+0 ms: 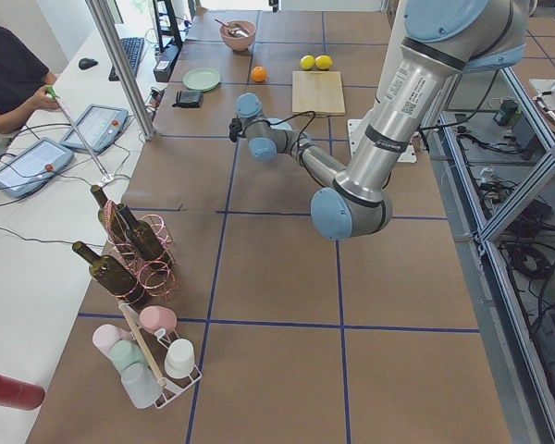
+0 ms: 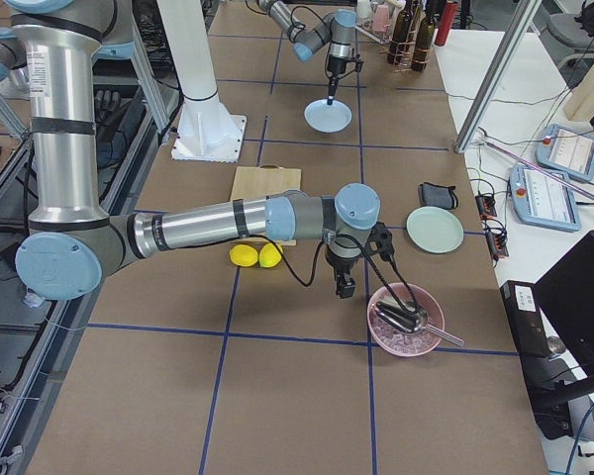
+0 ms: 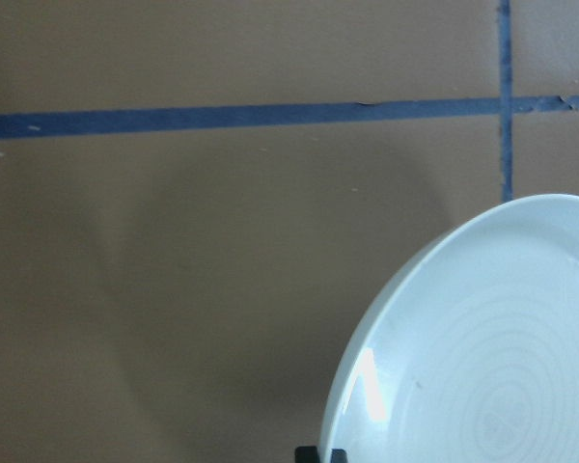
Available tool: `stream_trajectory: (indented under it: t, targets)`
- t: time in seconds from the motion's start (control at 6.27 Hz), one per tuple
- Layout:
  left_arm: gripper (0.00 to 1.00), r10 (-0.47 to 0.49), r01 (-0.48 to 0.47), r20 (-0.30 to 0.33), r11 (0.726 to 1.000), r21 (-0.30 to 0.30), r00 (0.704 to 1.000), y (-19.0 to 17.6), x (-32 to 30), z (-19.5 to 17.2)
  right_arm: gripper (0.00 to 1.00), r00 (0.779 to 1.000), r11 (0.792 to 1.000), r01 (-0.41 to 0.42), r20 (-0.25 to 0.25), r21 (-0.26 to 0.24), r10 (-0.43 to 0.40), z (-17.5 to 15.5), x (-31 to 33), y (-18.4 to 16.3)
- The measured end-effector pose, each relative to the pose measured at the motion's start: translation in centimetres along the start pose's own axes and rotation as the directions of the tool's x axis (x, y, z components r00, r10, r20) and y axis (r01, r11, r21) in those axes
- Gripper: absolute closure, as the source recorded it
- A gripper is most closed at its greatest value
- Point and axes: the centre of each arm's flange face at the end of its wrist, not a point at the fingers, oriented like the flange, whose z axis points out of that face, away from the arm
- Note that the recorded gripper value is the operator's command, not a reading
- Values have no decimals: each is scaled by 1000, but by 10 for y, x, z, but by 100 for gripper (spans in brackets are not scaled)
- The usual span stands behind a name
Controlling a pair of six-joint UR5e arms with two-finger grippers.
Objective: Pick orange to plate
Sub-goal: 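Push the light blue plate with the left gripper toward the table center, then release the plate with the left gripper while the right gripper reaches toward the orange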
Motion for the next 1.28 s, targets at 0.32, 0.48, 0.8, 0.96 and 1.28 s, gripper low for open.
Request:
stream_trajectory:
  t: [0.32, 0.48, 0.8, 0.96, 1.28]
  targets:
    - [100, -8, 7, 24, 1000, 30, 1000, 3, 25, 43, 0, 1000, 1000, -2, 20, -1, 2, 2, -3, 0]
    - [87, -7, 6, 31, 999, 42, 999, 6, 29, 56, 0, 1000, 1000, -2, 25, -5, 2, 4, -4, 0]
    - [11, 11, -12, 10, 998, 61, 1000, 8, 34, 62, 0, 999, 1000, 3, 35, -25, -2, 14, -17, -5]
    - [11, 11, -9, -27, 997, 79, 1000, 9, 39, 57, 0, 999, 999, -10, 42, -36, 12, 29, -38, -16]
    - [11, -24, 33, -86, 994, 106, 996, 10, 43, 43, 0, 993, 993, -114, 9, 9, 114, 78, -108, -41]
